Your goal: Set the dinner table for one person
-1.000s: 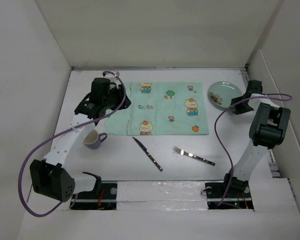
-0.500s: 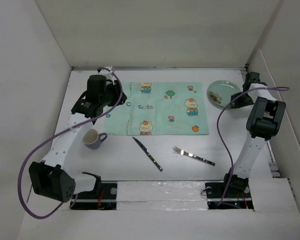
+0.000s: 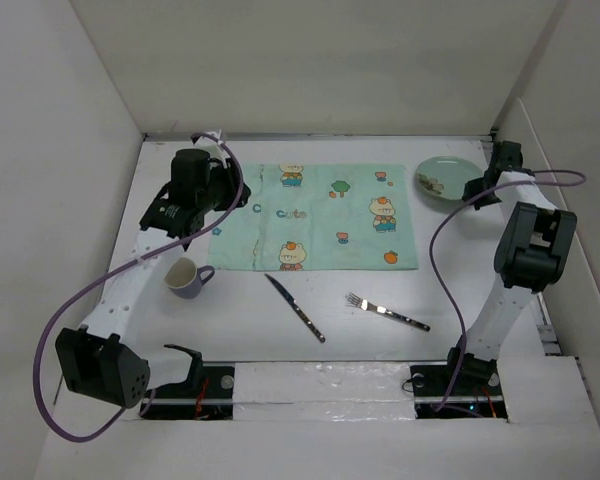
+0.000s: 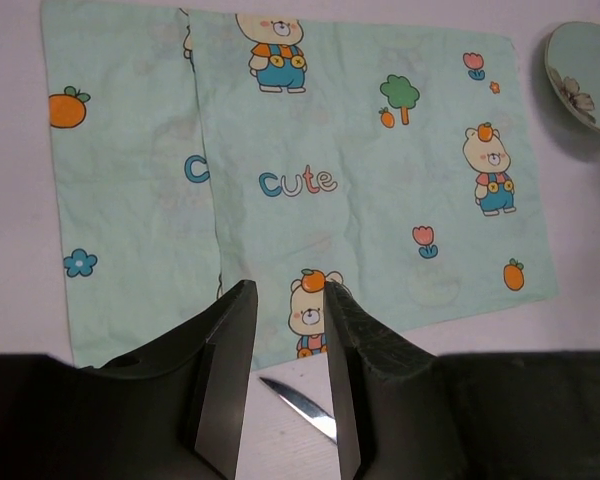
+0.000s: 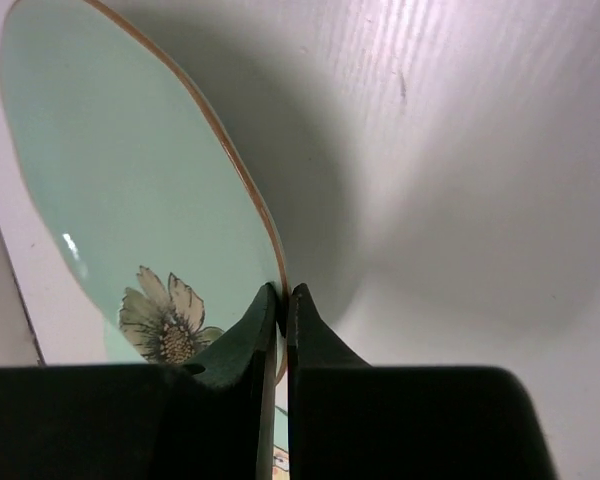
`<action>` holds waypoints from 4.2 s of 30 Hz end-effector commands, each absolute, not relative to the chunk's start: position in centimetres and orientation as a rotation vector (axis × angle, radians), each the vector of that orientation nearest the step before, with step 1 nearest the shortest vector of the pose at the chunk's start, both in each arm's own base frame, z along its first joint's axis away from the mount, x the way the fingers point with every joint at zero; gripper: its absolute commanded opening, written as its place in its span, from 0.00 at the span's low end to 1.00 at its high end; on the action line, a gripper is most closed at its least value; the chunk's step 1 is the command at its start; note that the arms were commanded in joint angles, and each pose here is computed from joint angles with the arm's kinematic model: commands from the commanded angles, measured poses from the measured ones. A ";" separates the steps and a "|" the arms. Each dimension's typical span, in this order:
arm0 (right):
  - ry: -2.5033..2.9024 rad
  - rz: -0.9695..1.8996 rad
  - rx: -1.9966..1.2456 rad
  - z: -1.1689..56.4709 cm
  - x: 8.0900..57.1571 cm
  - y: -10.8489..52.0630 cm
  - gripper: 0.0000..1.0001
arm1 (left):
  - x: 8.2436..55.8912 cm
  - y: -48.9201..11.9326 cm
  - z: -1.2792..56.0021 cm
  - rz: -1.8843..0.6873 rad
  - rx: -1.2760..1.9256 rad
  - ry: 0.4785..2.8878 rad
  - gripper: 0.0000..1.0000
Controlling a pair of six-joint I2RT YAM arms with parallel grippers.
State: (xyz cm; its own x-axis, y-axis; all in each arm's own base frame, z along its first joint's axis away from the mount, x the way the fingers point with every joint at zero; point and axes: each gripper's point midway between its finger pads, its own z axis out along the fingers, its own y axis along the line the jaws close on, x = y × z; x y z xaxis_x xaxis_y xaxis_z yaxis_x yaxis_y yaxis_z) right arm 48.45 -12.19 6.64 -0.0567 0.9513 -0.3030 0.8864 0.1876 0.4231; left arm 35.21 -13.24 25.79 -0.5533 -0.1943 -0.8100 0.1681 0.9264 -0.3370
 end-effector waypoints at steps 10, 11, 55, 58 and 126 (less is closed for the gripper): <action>1.820 0.189 1.316 14.6 42.5 -13.9 0.00 | 37.1 -15.6 29.2 -0.604 0.022 2.034 0.28; 1.820 0.189 1.316 14.6 42.5 -13.9 0.00 | 37.1 -15.6 29.2 -0.604 0.022 2.034 0.28; 2.081 1.319 0.471 17.3 47.2 26.2 0.00 | 34.3 -15.1 32.4 -0.623 0.058 1.983 0.33; 2.124 1.338 0.490 15.2 47.0 26.5 0.00 | 34.3 -15.1 32.4 -0.624 0.059 1.983 0.33; 1.859 1.267 -1.261 12.3 24.8 60.3 0.83 | 23.0 -9.2 43.5 -0.675 -0.313 1.742 0.40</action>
State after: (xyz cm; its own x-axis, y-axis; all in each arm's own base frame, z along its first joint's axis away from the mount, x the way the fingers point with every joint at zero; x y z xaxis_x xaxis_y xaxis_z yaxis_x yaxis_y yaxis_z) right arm 23.86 58.99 10.83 -0.4587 -0.4248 -0.7805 -0.8838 0.1273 0.4502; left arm 23.22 -9.54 43.12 -0.3025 -0.5528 -0.7764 0.1251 0.7845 -0.6073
